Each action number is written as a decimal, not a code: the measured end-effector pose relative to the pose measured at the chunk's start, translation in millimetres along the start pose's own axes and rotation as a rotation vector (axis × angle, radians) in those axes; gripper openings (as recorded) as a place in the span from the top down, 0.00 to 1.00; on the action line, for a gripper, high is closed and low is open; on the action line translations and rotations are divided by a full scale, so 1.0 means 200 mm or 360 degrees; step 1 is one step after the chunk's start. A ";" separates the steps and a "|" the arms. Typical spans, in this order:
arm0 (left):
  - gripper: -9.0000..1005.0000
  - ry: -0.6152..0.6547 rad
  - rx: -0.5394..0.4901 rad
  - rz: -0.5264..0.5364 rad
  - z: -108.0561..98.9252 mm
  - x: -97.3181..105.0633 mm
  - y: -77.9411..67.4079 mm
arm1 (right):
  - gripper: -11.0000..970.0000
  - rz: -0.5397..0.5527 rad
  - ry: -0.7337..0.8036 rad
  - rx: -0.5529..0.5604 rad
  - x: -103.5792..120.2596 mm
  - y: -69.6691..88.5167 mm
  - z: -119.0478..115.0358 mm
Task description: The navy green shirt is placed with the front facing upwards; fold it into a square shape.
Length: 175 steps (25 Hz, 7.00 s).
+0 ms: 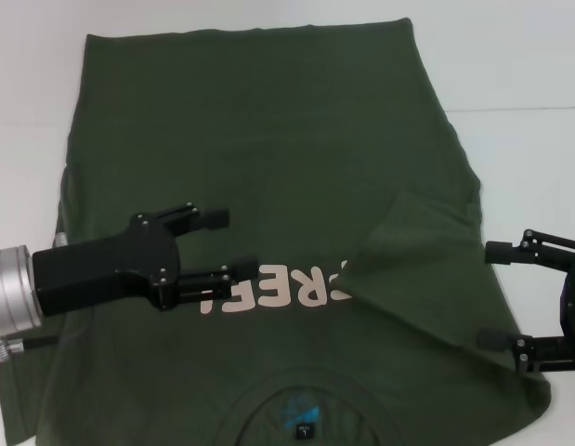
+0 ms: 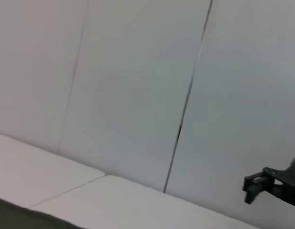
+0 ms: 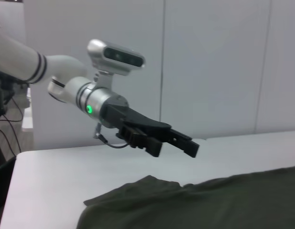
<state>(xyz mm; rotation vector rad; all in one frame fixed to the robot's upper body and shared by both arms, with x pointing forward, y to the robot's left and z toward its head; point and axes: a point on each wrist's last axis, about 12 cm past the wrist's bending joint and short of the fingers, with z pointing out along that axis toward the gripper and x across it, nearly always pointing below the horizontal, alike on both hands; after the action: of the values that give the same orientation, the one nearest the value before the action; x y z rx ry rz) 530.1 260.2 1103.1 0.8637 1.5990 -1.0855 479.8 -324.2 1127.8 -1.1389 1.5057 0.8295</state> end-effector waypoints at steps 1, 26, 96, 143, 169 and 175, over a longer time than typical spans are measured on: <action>0.16 0.0007 -0.0012 -0.0016 0.00 0.00 0.00 | 0.05 -0.0007 -0.0009 -0.0003 0.01 0.01 0.00; 0.18 0.0450 -0.0689 -0.0695 -0.47 0.01 0.01 | 0.05 0.0005 0.0168 -0.0202 0.02 -0.09 0.26; 0.24 0.0907 -0.1146 -0.1936 -0.61 0.08 -0.03 | 0.06 -0.0077 0.0229 -0.0217 -0.02 -0.21 0.50; 0.28 0.0954 -0.1138 -0.1853 -0.50 0.06 0.08 | 0.06 -0.0072 0.0240 -0.0208 0.00 -0.21 0.52; 0.96 0.1012 -0.1177 -0.1737 -0.49 0.04 0.09 | 0.06 -0.0074 0.0237 -0.0213 0.00 -0.21 0.53; 0.99 0.1052 -0.1272 -0.1648 -0.52 0.02 0.10 | 0.06 -0.0073 0.0239 -0.0196 0.00 -0.22 0.53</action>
<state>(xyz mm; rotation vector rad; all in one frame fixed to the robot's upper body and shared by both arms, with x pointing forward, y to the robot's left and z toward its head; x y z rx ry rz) 512.3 364.6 1106.9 -0.2706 2.8893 -0.6455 554.4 -239.8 1105.1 -1.3476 1.5618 0.8299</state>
